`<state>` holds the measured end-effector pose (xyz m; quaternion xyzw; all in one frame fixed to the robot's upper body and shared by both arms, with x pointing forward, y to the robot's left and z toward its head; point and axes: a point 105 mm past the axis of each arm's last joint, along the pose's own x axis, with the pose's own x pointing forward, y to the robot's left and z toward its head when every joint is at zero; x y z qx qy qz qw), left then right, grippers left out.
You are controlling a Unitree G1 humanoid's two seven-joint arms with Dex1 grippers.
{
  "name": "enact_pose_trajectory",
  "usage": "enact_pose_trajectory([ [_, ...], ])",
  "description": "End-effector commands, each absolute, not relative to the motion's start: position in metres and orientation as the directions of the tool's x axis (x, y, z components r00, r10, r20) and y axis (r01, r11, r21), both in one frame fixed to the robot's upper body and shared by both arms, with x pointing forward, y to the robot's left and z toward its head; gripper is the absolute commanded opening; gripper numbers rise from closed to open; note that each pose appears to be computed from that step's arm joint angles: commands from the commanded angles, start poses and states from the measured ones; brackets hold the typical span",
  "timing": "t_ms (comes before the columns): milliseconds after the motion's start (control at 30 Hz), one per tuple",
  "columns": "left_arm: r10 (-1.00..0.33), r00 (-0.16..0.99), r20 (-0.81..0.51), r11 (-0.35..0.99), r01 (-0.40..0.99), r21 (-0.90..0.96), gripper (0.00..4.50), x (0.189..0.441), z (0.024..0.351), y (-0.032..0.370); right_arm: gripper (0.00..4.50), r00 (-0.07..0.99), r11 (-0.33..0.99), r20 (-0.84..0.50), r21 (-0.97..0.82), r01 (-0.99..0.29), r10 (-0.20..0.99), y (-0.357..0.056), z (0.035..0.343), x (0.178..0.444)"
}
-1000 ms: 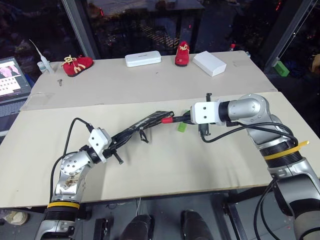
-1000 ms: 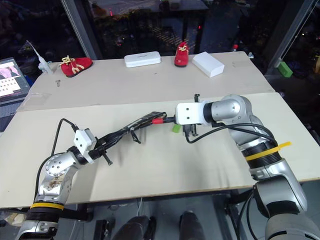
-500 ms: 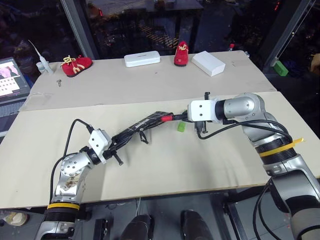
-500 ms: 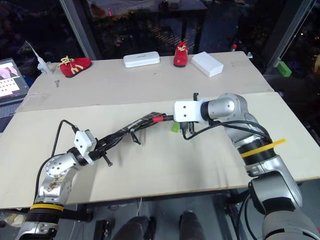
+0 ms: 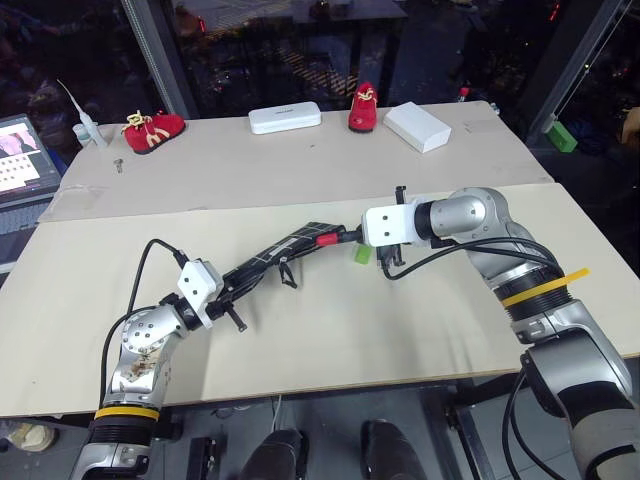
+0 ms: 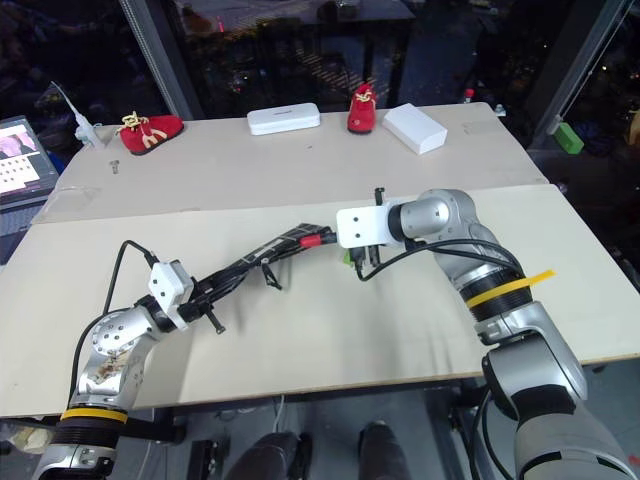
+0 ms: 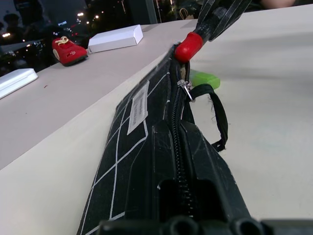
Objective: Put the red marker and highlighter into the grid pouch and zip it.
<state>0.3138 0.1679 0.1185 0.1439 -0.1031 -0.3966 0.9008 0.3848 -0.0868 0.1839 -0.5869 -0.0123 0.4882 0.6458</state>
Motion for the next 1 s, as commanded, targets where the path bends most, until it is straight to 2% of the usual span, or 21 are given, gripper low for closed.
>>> enact_pose_trajectory([
  [33,-0.747,0.656,0.109,0.644,0.674,0.362,0.00,0.314,0.131,0.167,0.49,0.556,-0.178,-0.517,-0.816,-0.551,0.651,-0.083,0.203,0.389],
  [233,-0.748,0.654,0.111,0.643,0.675,0.361,0.00,0.313,0.131,0.167,0.49,0.564,-0.179,-0.511,-0.823,-0.539,0.649,-0.079,0.205,0.392],
  [367,-0.750,0.652,0.109,0.641,0.676,0.364,0.00,0.314,0.131,0.167,0.49,0.565,-0.225,-0.511,-0.837,-0.499,0.648,-0.064,0.205,0.395],
  [567,-0.754,0.648,0.108,0.636,0.679,0.367,0.00,0.316,0.132,0.166,0.49,0.484,-0.326,-0.533,-0.832,-0.448,0.694,-0.019,0.195,0.382],
  [933,-0.760,0.641,0.107,0.629,0.685,0.366,0.00,0.316,0.132,0.166,0.49,0.395,-0.343,-0.501,-0.847,-0.407,0.770,0.028,0.189,0.366],
  [1000,-0.760,0.641,0.106,0.629,0.686,0.366,0.00,0.316,0.132,0.166,1.48,0.364,-0.309,-0.494,-0.833,-0.458,0.790,0.029,0.187,0.363],
])
